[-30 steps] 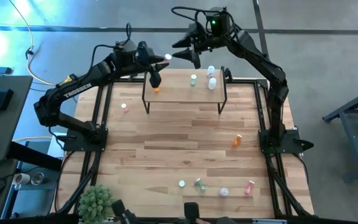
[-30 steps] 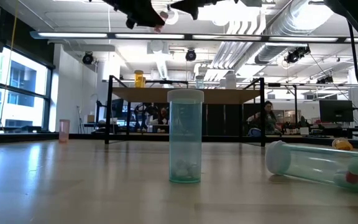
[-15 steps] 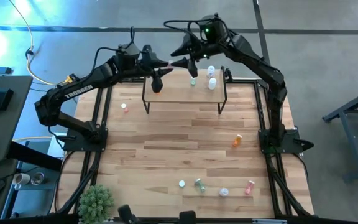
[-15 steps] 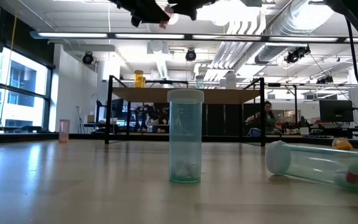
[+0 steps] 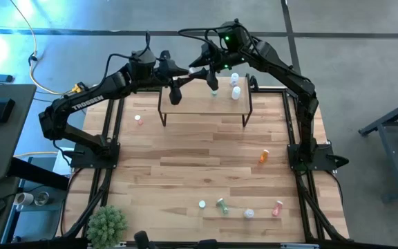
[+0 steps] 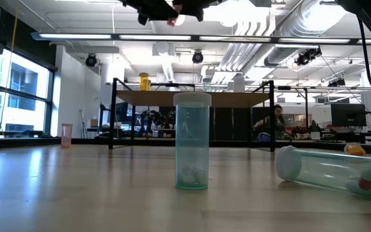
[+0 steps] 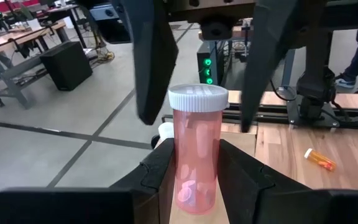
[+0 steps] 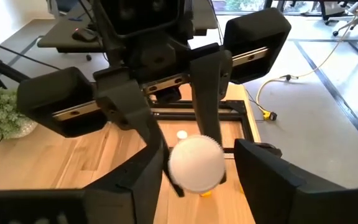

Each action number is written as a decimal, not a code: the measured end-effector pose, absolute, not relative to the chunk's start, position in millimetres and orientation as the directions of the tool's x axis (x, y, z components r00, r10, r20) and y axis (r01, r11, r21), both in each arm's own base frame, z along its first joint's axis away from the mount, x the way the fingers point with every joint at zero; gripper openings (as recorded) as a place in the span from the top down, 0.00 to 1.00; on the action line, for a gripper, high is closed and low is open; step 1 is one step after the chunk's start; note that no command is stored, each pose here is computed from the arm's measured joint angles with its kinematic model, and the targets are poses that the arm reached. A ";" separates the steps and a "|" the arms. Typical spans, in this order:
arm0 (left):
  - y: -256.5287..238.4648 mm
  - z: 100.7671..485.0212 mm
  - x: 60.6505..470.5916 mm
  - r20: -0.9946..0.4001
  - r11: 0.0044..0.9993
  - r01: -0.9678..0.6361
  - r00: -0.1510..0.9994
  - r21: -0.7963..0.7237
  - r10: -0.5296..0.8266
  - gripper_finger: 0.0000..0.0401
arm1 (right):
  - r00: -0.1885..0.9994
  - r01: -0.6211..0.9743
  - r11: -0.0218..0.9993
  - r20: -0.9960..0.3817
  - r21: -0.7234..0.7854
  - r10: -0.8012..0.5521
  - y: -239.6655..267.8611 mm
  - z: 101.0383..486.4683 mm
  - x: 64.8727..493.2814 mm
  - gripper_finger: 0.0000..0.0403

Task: Pick and place medicine bottles onto shelf by color
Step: Adjust the pill bottles on the shelf

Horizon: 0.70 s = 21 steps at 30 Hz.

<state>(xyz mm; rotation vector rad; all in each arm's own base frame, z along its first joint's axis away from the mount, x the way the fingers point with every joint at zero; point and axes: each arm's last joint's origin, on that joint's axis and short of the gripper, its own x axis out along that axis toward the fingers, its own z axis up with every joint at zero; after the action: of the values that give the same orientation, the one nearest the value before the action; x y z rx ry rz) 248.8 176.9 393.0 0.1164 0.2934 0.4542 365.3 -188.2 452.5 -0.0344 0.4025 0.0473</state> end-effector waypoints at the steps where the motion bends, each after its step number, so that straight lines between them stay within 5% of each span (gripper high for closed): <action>1: 176.8 393.0 248.9 -0.253 0.893 -0.414 0.858 0.175 0.448 0.76 | 0.919 -0.053 0.998 -0.393 -0.023 0.039 -188.2 452.5 365.3 0.55; 21: 177.0 393.0 248.8 -0.253 0.893 -0.415 0.857 0.176 0.449 0.76 | 0.907 -0.052 0.999 -0.419 -0.006 0.045 -187.4 449.7 364.1 0.75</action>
<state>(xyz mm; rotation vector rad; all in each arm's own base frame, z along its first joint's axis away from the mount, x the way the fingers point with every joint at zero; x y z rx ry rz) 248.8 177.0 393.0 0.1164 0.2935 0.4549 364.1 -187.4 449.7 -0.0170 0.4324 0.0499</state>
